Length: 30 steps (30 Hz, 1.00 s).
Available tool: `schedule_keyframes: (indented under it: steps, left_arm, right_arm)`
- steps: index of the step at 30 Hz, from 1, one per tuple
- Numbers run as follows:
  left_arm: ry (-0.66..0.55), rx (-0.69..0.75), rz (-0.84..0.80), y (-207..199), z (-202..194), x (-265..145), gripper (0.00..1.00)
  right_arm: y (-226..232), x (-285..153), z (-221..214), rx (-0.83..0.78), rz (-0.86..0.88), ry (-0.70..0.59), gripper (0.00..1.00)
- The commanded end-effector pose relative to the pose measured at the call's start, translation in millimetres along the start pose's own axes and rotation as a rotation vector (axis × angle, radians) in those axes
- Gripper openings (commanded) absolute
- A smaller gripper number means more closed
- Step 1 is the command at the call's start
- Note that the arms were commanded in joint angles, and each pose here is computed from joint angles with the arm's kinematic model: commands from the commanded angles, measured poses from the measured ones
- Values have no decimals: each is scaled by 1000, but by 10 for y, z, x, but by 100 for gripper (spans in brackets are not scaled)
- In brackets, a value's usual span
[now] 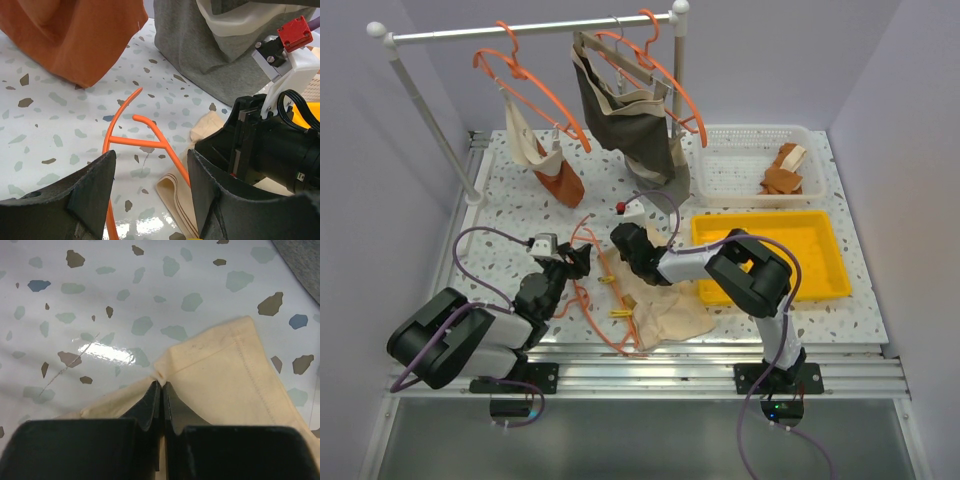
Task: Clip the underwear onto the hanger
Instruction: Adjust the underwear at the center of the board.
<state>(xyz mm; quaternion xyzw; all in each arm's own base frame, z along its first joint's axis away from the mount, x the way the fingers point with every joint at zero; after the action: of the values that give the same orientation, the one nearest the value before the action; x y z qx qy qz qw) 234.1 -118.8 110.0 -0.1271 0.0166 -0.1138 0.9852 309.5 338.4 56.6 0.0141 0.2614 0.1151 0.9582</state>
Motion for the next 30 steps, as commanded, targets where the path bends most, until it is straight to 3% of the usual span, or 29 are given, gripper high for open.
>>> schedule_keyframes:
  steps: [1,9,18,26,28,29,30]
  left_arm:
    - [-75,-5,3,14,127,-16,63]
    - [-71,1,3,10,120,-7,63]
    - [-71,0,5,18,119,-17,63]
    - [-70,0,2,12,119,-19,63]
    - [-69,0,2,13,116,-19,63]
    - [-65,0,4,19,108,-19,63]
    - [-66,0,1,13,109,-20,63]
  right_arm:
    - [-211,-31,-62,-42,-120,44,0]
    - [-424,-432,475,-5,-228,-110,0]
    - [-698,-579,412,-39,-362,-122,0]
    - [-743,-528,251,-48,-363,-80,1]
    - [-741,-543,254,-44,-353,-80,13]
    - [-728,-569,299,-33,-338,-89,38]
    - [-712,-590,336,-28,-317,-95,47]
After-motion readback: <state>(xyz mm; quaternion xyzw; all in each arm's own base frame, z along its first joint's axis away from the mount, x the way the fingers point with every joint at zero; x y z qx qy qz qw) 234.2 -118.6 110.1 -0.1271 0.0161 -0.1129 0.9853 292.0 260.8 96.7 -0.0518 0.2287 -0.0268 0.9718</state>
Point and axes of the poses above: each gripper's point midway between its finger pads, its own x axis out along the fingers, its own y axis along the line the jaws close on, z = x × y, the point moved 7 cm from there along -x, back along the fingers, and after that the axes turned 3 degrees about x, right-handed, at the moved point
